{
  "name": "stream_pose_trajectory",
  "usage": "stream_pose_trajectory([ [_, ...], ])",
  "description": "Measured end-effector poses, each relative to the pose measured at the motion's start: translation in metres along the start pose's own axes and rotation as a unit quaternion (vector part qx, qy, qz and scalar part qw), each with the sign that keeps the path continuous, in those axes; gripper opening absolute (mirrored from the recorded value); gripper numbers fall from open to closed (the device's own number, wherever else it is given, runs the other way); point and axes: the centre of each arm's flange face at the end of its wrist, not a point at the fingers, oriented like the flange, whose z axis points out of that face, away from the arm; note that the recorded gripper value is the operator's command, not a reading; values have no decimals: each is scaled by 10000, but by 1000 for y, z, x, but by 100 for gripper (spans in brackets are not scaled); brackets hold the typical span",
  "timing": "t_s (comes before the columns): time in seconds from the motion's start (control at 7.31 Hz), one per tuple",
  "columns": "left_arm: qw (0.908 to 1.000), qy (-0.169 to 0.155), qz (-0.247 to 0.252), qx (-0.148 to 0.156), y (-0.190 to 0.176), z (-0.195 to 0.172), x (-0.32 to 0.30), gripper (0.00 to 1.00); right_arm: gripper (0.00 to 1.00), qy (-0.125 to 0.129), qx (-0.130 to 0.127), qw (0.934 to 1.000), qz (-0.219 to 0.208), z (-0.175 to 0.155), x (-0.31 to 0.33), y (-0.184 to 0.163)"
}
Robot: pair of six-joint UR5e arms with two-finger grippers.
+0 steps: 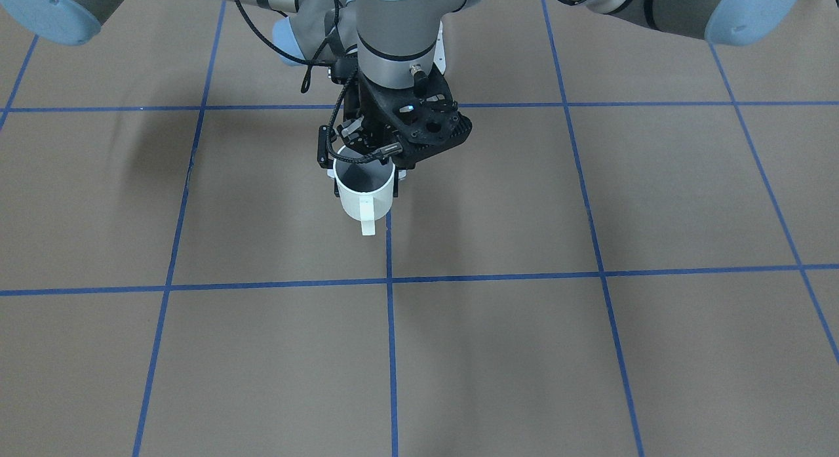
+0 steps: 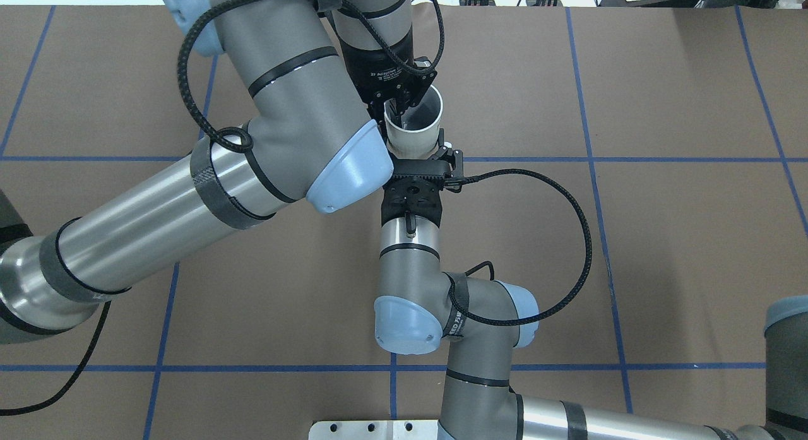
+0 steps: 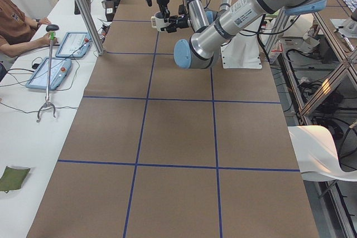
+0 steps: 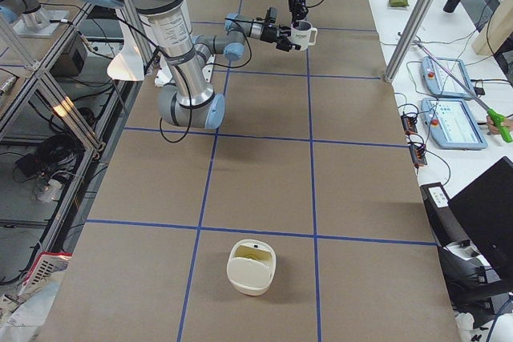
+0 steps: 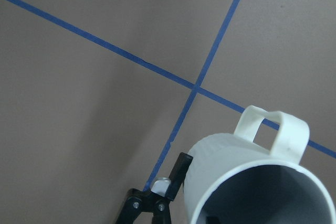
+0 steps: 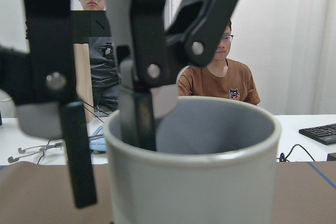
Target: Left arm hands cup to right arm to dump lemon
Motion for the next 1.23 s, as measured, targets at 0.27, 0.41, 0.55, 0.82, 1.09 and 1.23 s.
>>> stream_pose_trajectory([
  [0.27,10000,9,5,-3,1,-1,1,0,100,2,5,10000,10,0,-1,0],
  [0.41,10000,29,19,-7,2,-3,2,0,100,-1,-8,10000,-1,-1,0,2],
  [0.55,10000,67,33,4,3,-7,2,0,100,-5,-43,10000,-62,-3,3,11],
  [0.82,9998,200,44,63,0,-25,0,0,100,-19,-153,9995,-278,-12,16,39],
  [1.09,9990,398,50,198,-12,-51,-15,0,100,-80,-346,9988,-331,-15,24,47],
  [1.23,9986,452,134,258,-18,-54,-37,0,100,-169,-653,9974,-239,-10,32,40],
])
